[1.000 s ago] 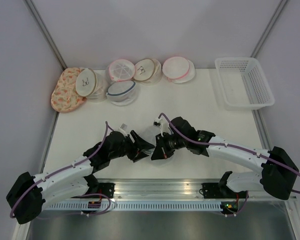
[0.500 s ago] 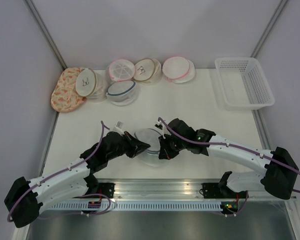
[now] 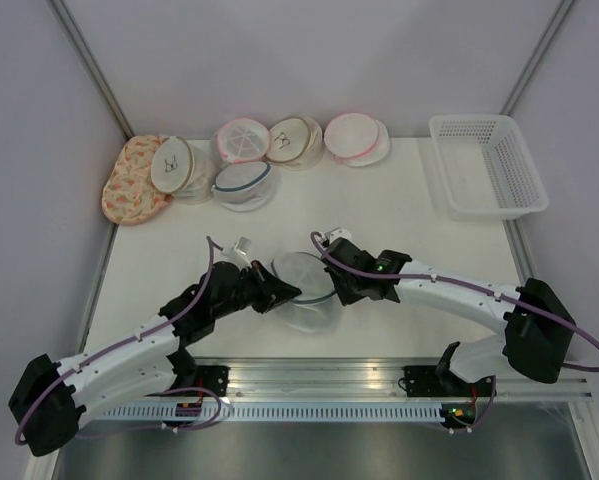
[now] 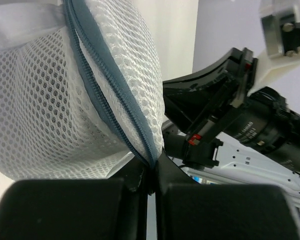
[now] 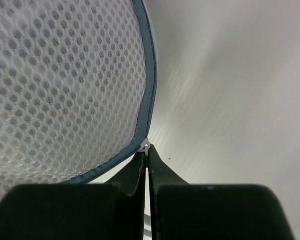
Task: Unzip the laundry bag and remove the bra
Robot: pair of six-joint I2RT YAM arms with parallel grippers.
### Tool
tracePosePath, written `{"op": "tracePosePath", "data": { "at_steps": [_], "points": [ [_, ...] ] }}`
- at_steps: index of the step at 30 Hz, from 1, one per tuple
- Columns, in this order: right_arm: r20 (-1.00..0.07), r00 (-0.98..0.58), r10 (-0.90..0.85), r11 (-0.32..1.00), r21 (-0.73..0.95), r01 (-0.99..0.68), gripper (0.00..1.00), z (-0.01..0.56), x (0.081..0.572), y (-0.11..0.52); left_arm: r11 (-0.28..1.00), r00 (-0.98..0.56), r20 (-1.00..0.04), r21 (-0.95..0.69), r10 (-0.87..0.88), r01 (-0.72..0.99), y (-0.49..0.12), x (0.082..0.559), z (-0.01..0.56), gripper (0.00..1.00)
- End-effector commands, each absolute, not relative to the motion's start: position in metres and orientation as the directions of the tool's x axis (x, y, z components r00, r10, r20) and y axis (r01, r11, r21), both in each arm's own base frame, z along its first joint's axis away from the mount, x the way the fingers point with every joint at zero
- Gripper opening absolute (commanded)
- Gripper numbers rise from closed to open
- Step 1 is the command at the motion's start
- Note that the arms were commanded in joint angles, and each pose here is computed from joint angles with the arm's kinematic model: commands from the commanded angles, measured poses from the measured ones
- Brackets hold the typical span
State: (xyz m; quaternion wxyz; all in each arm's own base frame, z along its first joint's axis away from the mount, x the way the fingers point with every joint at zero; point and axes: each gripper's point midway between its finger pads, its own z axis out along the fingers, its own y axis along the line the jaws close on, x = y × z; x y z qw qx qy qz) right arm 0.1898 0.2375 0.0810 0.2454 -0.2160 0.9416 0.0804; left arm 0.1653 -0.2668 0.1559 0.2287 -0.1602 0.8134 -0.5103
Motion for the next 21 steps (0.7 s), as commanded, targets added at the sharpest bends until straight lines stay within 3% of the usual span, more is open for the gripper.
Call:
{"op": "tracePosePath", "data": {
  "at_steps": [1,5,8,10,11,14,18,21],
  "points": [
    [-0.584,-0.748,-0.316,0.938,-0.073,-0.339,0.01,0.109,0.220,0.218,0.461,-0.822,-0.393,-0.868,-0.412,0.184,-0.278,0.180,0.181,0.02],
    [-0.652,-0.709,-0.270,0.944,-0.035,-0.328,0.00,0.137,0.226,0.221,0.548,-0.774,-0.536,-0.780,-0.338,0.301,-0.287,0.214,0.201,0.02],
    [-0.671,-0.698,-0.249,0.942,0.001,-0.336,0.00,0.148,0.224,0.222,0.576,-0.777,-0.559,-0.751,-0.290,0.324,-0.299,0.239,0.201,0.03],
    [-0.669,-0.700,-0.249,0.936,0.021,-0.352,0.01,0.150,0.219,0.224,0.579,-0.770,-0.574,-0.740,-0.279,0.341,-0.304,0.252,0.208,0.19],
    [-0.668,-0.702,-0.247,0.935,0.027,-0.355,0.00,0.150,0.218,0.224,0.605,-0.782,-0.562,-0.730,-0.269,0.317,-0.305,0.258,0.196,0.48],
    [-0.656,-0.713,-0.246,0.926,0.058,-0.373,0.00,0.146,0.212,0.228,0.702,-0.797,-0.535,-0.681,-0.280,0.211,-0.292,0.266,0.174,0.69],
    [-0.638,-0.730,-0.245,0.907,0.115,-0.405,0.00,0.138,0.203,0.237,0.831,-0.823,-0.464,-0.556,-0.328,-0.018,-0.251,0.256,0.129,0.75],
    [-0.609,-0.751,-0.255,0.874,0.187,-0.448,0.00,0.132,0.193,0.251,0.825,-0.824,-0.409,-0.552,-0.393,-0.120,-0.235,0.241,0.112,0.75]
  ]
}}
